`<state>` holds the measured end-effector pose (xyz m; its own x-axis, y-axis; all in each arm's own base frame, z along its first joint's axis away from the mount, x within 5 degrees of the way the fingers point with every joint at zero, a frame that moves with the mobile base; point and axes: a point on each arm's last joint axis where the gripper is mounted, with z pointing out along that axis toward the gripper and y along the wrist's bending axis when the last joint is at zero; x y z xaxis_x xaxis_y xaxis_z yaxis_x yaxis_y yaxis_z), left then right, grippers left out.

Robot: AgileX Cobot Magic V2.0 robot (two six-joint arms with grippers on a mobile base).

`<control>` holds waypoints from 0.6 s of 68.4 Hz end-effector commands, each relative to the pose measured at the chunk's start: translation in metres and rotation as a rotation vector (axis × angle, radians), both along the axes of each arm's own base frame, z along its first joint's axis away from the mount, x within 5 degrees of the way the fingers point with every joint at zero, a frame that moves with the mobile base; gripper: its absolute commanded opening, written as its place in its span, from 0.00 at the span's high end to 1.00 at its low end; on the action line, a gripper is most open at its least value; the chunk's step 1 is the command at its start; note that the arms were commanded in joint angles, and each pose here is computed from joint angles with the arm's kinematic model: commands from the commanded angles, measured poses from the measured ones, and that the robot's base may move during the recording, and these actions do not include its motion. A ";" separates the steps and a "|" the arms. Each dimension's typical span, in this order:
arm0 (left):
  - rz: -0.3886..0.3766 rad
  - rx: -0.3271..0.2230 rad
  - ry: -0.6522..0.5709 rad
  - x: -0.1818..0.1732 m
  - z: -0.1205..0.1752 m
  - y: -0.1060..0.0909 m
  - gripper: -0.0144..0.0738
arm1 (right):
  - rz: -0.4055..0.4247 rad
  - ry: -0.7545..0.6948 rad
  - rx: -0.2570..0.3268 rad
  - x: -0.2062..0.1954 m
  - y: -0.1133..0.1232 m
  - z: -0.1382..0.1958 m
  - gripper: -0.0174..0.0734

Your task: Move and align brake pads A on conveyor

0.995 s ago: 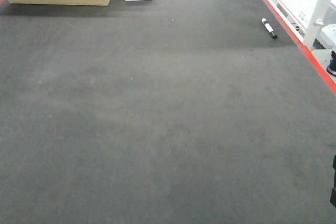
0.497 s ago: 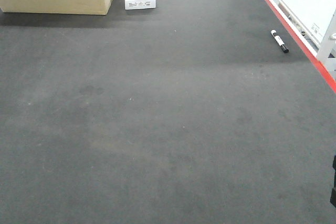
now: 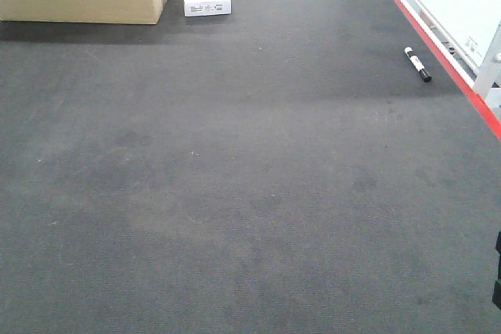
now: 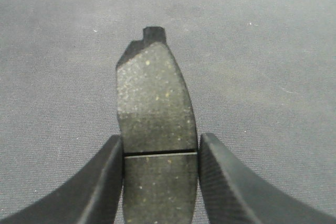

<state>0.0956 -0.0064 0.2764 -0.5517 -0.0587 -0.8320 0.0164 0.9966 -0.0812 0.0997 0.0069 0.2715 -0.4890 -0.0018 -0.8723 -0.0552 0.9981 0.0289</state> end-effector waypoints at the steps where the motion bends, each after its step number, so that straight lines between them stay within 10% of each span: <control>1: -0.003 -0.015 -0.117 0.004 0.017 -0.001 0.84 | -0.005 -0.115 -0.002 0.004 -0.001 0.017 0.81; 41: -0.003 -0.015 -0.117 0.004 0.017 -0.001 0.84 | -0.005 -0.109 -0.003 0.004 -0.001 0.017 0.81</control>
<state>0.0956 -0.0064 0.2764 -0.5517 -0.0587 -0.8320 0.0164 0.9966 -0.0812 0.0996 0.0069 0.2714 -0.4901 -0.0019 -0.8717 -0.0552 0.9981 0.0289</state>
